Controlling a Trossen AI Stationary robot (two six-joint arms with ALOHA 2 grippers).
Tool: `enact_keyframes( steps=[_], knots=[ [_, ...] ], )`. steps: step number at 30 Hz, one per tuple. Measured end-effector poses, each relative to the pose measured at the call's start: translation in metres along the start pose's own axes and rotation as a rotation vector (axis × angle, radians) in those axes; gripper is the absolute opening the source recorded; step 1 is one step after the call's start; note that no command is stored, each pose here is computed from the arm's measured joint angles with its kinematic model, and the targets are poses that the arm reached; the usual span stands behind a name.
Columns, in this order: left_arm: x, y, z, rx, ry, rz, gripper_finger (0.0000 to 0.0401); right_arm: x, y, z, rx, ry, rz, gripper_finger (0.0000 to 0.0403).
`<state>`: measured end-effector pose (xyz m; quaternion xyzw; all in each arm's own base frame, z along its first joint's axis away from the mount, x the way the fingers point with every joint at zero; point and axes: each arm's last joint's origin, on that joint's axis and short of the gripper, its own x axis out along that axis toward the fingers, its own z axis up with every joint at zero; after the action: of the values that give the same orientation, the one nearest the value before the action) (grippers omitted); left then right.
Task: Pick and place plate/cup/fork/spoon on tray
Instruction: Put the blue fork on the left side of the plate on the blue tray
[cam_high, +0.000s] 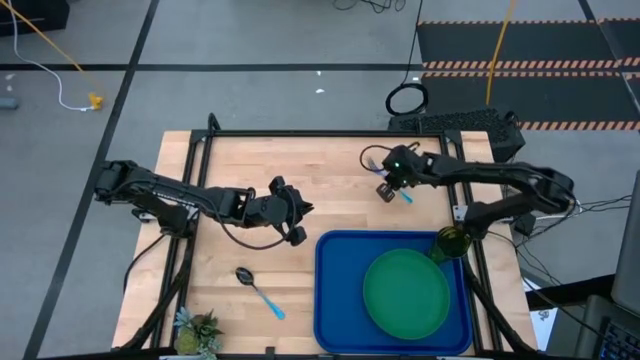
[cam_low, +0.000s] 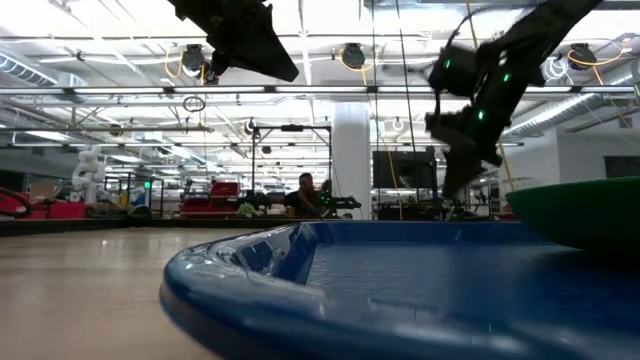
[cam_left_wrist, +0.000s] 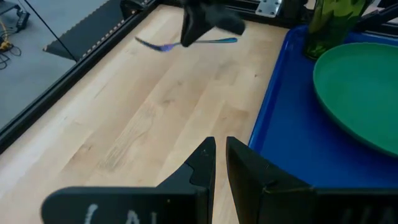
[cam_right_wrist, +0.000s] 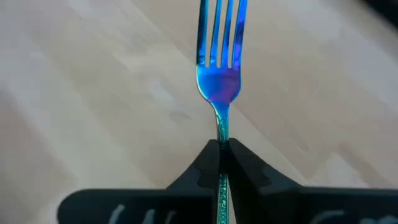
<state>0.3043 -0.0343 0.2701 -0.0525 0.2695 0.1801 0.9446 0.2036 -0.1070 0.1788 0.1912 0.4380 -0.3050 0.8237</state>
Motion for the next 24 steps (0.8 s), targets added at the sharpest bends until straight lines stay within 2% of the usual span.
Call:
enact_keyframes(
  steps=[8, 11, 14, 17, 21, 24],
  knots=[
    [0.0, 0.0, 0.001, -0.049, -0.009, -0.003, 0.0042, -0.045, 0.039, -0.006, -0.055, -0.208, 0.064, 0.0001],
    [0.003, -0.005, 0.002, -0.054, -0.022, -0.046, 0.0042, -0.058, 0.056, -0.009, -0.081, -0.291, 0.12, 0.0001],
    [0.011, -0.014, 0.0, -0.006, -0.032, -0.119, 0.0042, -0.071, 0.073, -0.01, -0.099, -0.401, 0.167, 0.0001],
    [0.022, -0.026, 0.001, 0.037, -0.094, -0.196, 0.0043, -0.08, 0.086, -0.014, -0.107, -0.487, 0.159, 0.0001],
    [0.038, -0.037, -0.002, 0.075, -0.155, -0.23, 0.0043, -0.091, 0.1, -0.02, -0.101, -0.588, 0.127, 0.0001],
    [0.05, -0.041, -0.005, 0.079, -0.182, -0.242, 0.0053, -0.1, 0.112, -0.024, -0.099, -0.663, 0.155, 0.0]
  ],
)
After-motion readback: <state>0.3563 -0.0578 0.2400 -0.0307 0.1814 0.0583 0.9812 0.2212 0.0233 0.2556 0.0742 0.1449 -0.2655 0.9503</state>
